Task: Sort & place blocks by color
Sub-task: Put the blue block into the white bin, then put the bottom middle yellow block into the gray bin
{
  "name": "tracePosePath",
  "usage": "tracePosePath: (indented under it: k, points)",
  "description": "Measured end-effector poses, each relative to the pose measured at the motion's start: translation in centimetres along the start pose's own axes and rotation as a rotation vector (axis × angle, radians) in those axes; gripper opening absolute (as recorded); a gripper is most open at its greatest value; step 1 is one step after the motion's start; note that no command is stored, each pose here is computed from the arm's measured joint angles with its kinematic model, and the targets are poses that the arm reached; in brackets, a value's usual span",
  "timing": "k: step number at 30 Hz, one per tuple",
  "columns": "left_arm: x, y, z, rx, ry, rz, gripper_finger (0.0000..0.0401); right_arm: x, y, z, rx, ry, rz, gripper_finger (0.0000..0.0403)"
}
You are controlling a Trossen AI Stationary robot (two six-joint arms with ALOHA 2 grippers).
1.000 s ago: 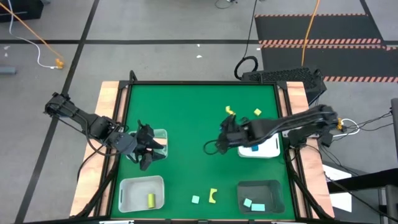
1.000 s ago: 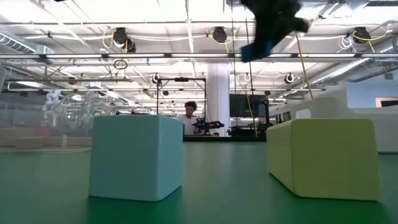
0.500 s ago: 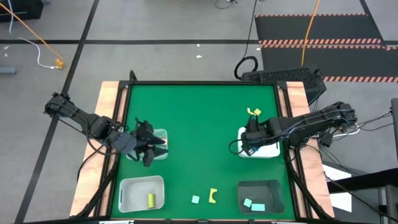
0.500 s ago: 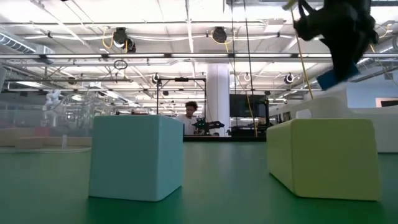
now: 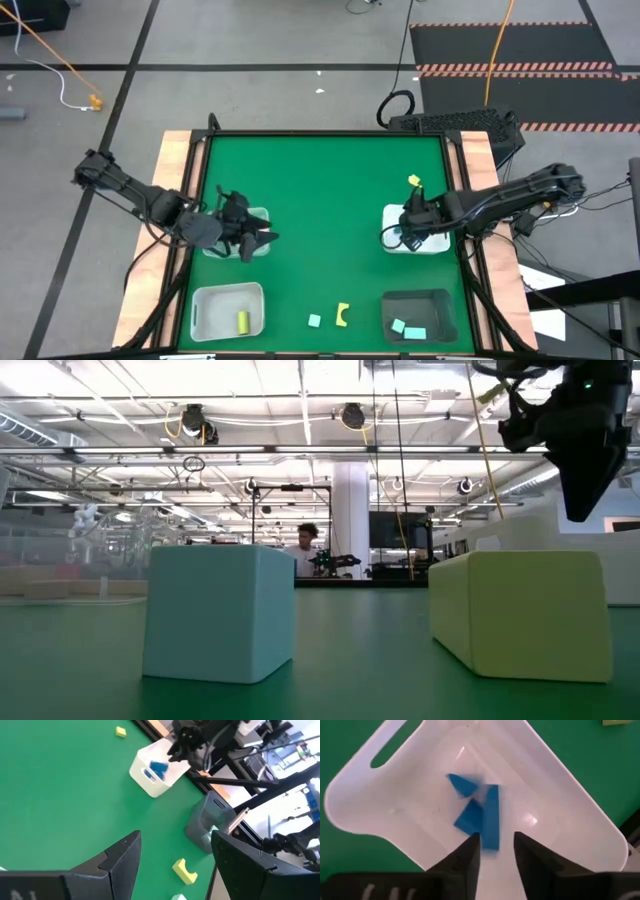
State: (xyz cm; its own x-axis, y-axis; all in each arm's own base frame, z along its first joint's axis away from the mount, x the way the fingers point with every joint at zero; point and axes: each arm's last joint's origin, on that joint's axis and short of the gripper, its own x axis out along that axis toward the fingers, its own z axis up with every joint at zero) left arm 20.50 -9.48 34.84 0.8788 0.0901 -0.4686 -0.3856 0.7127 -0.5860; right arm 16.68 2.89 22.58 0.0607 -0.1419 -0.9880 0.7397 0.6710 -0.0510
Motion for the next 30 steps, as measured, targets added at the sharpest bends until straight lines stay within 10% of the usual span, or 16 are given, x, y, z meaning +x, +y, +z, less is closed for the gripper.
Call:
tracePosePath:
  k: [9, 18, 30]
  points:
    - [3.8, -0.4, -2.1, -0.015, 0.049, 0.097, 0.0241, -1.3, -0.7, -0.3, -0.032, -0.042, 0.116, 0.0189]
    - [7.3, -1.9, -3.9, -0.015, 0.107, 0.005, 0.0241, -3.5, 2.0, 1.5, -0.093, -0.296, 0.531, 0.0187]
    - [7.7, -2.9, -4.0, -0.103, 0.079, -0.071, 0.0241, -4.1, 7.3, 2.6, -0.625, -0.667, 0.672, 0.0185]
